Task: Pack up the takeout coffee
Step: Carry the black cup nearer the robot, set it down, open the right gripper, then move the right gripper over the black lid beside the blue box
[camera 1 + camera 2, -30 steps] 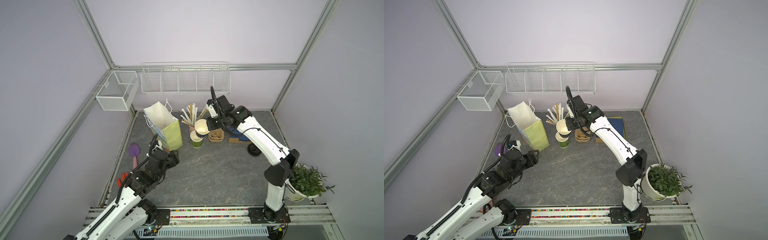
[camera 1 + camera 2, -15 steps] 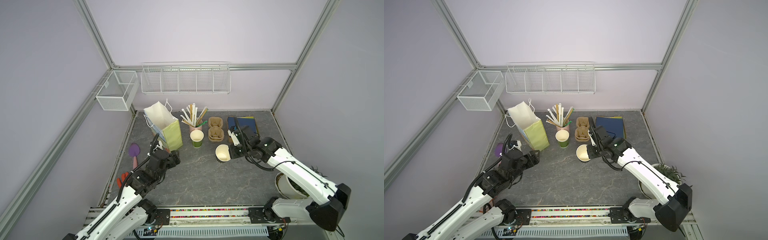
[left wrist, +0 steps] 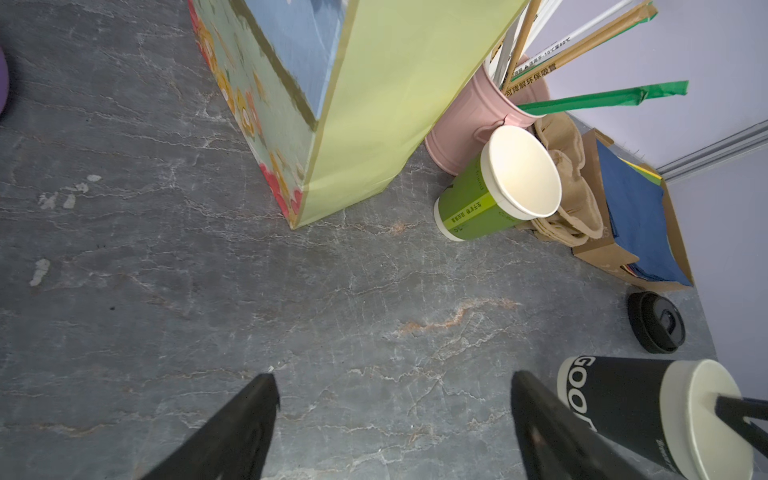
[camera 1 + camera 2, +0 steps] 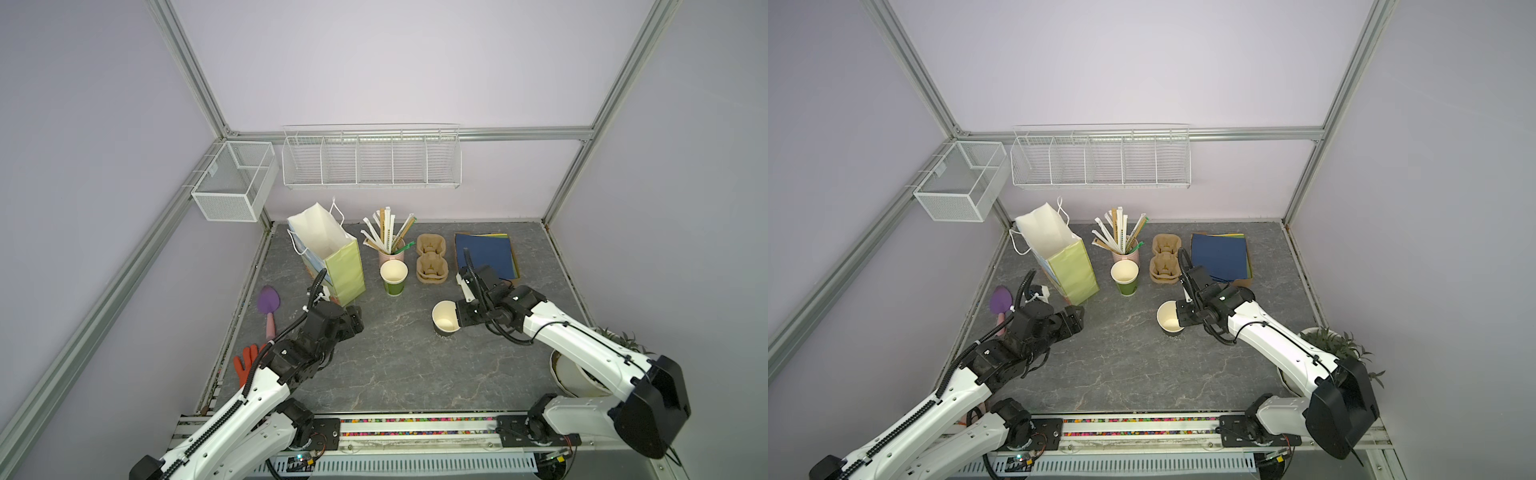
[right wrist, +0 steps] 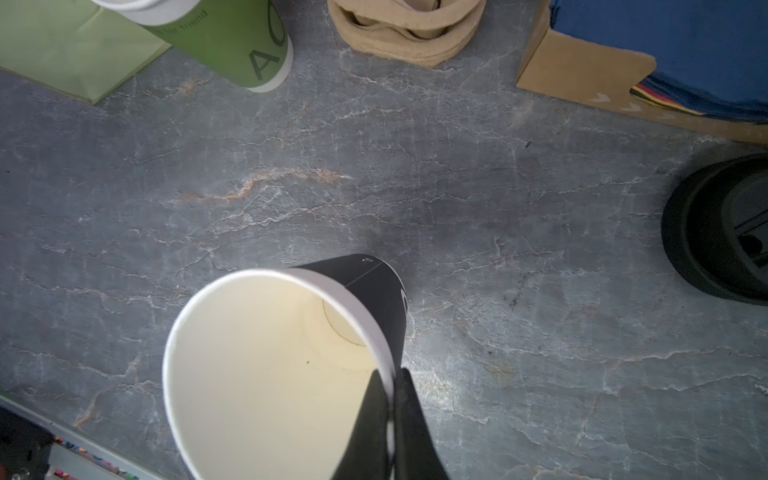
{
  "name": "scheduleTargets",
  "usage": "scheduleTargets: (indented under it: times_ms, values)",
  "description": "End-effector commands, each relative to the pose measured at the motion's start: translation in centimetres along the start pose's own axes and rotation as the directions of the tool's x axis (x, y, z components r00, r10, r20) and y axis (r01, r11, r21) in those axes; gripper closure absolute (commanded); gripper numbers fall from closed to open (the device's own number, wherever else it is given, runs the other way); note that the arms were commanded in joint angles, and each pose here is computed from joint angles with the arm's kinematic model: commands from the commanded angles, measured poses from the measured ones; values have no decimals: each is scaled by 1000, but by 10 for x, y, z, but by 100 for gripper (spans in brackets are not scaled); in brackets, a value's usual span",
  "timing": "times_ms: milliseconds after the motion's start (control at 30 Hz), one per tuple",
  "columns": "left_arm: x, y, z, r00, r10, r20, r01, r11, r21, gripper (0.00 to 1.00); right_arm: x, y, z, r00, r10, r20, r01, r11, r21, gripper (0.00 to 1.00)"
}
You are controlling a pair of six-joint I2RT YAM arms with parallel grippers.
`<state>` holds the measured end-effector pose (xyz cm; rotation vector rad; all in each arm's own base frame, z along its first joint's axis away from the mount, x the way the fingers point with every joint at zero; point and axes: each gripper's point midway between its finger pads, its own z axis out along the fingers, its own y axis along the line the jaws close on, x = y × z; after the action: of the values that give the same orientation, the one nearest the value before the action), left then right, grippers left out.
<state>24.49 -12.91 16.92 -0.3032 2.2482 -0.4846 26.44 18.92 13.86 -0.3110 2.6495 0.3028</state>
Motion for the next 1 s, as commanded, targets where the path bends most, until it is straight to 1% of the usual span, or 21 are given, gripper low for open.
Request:
scheduleTargets:
  times_ms: [0,100,167,233,267,333,433,467,500,567,600,700,767,800,833,967]
  values:
    - [3,0,4,1000,-13,-4,13,1000,6,12,6,-1,10,999,16,-28,-17,1000,-10,93]
    - [4,-1,6,1000,-14,-11,14,1000,11,12,11,-2,17,998,25,-58,-25,1000,-12,92]
    - [5,-1,7,1000,-13,-15,13,1000,8,12,13,-5,19,998,29,-64,-29,1000,-7,88]
    - [5,0,7,1000,-13,-13,13,1000,7,12,14,-7,19,997,35,-65,-35,999,-4,87]
    - [6,0,8,1000,-13,-13,13,1000,4,12,14,-7,18,997,35,-64,-35,999,-6,84]
    - [6,0,8,1000,-13,-12,13,1000,6,12,12,-7,16,998,36,-60,-36,999,-6,72]
    - [5,-2,9,1000,-13,-12,13,1000,9,12,6,-10,9,998,34,-49,-34,999,2,67]
    - [4,-3,9,1000,-14,-12,14,1000,10,12,2,-11,4,999,36,-37,-36,999,7,62]
    - [4,-3,10,1000,-14,-11,14,1000,11,12,-3,-14,-2,999,40,-20,-40,999,14,55]
    - [3,-4,10,1000,-12,-9,12,1000,12,12,-16,-21,-20,998,57,32,-58,998,31,49]
    - [2,-5,10,1000,-13,-7,13,1000,13,12,-23,-28,-30,995,75,63,-79,996,51,43]
    - [1,-6,9,1000,-9,-3,9,1000,17,11,-34,-54,-48,983,122,134,-137,984,112,21]
    - [0,-7,9,1000,0,0,0,1000,24,11,-33,-76,-51,975,174,138,-196,966,169,7]
    - [-1,-8,10,1000,7,0,-7,1000,24,11,-32,-88,-52,970,201,136,-225,953,202,2]
    - [-1,-8,10,1000,12,3,-12,1000,23,11,-31,-100,-52,964,227,139,-255,937,238,11]
    - [-3,-10,11,999,38,6,-38,999,20,11,-23,-143,-51,937,313,157,-350,857,379,11]
